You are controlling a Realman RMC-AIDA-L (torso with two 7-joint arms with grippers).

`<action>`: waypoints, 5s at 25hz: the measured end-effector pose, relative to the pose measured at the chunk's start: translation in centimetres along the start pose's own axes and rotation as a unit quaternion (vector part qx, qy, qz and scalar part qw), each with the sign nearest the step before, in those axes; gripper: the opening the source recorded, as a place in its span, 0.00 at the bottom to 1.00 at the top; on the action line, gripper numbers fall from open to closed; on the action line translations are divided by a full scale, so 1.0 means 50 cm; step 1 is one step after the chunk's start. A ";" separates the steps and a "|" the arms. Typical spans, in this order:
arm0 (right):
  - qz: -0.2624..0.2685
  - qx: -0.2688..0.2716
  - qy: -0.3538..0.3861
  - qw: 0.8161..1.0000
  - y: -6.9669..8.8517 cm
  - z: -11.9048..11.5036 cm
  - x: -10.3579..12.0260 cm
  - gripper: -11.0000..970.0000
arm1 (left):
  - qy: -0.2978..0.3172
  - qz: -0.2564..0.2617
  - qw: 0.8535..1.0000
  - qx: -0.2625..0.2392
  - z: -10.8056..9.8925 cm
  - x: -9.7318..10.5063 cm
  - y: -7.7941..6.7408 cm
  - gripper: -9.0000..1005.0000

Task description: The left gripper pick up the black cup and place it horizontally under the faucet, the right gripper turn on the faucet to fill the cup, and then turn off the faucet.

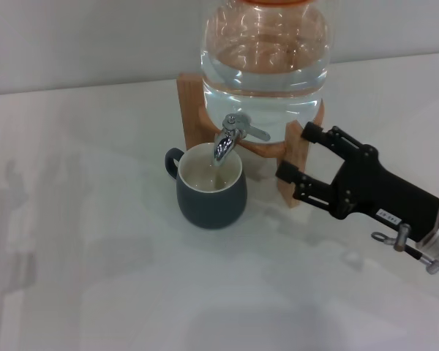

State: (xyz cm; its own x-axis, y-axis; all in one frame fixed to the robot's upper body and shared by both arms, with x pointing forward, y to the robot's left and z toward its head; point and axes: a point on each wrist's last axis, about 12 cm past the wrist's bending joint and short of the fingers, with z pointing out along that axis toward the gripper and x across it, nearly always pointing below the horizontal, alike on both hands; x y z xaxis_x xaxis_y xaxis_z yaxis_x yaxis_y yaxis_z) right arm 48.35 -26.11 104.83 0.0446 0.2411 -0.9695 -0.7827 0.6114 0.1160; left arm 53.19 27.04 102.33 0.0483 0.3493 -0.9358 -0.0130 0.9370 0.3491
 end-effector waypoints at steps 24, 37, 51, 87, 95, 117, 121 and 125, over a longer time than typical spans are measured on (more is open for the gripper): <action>0.005 -0.038 0.024 0.999 -0.006 0.053 0.001 0.88 | 0.010 -0.005 1.000 0.011 0.005 0.004 -0.003 0.39; 0.010 -0.048 0.026 0.998 -0.003 0.057 0.001 0.88 | 0.009 -0.011 1.000 0.013 0.008 0.003 -0.002 0.39; 0.020 -0.070 0.033 0.997 0.001 0.069 0.000 0.88 | 0.006 -0.009 1.000 0.017 0.010 0.001 -0.004 0.39; 0.026 -0.090 0.029 0.995 0.001 0.085 -0.008 0.88 | 0.008 -0.003 1.000 0.027 0.014 0.002 -0.006 0.39; 0.002 -0.080 0.010 0.997 -0.009 0.057 -0.022 0.88 | 0.015 0.002 0.999 0.030 0.016 0.005 -0.005 0.39; 0.024 -0.142 0.023 0.989 0.027 0.051 -0.012 0.88 | 0.028 0.004 0.999 0.040 0.026 0.008 -0.010 0.39; 0.028 -0.151 0.028 0.988 0.029 0.059 -0.010 0.88 | 0.029 0.005 0.999 0.042 0.030 0.006 -0.012 0.39; 0.026 -0.148 0.033 0.988 0.026 0.064 -0.009 0.88 | 0.031 0.007 0.998 0.044 0.031 0.007 -0.012 0.39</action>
State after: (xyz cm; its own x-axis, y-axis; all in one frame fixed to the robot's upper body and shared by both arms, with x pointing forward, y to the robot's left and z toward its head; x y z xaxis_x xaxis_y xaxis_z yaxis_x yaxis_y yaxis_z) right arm 49.31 -23.00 106.12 -0.0328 0.2105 -0.9771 -0.9307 0.3498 0.1066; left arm 54.78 26.59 101.86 -0.0141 0.3649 -0.9309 0.0752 0.9288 0.3630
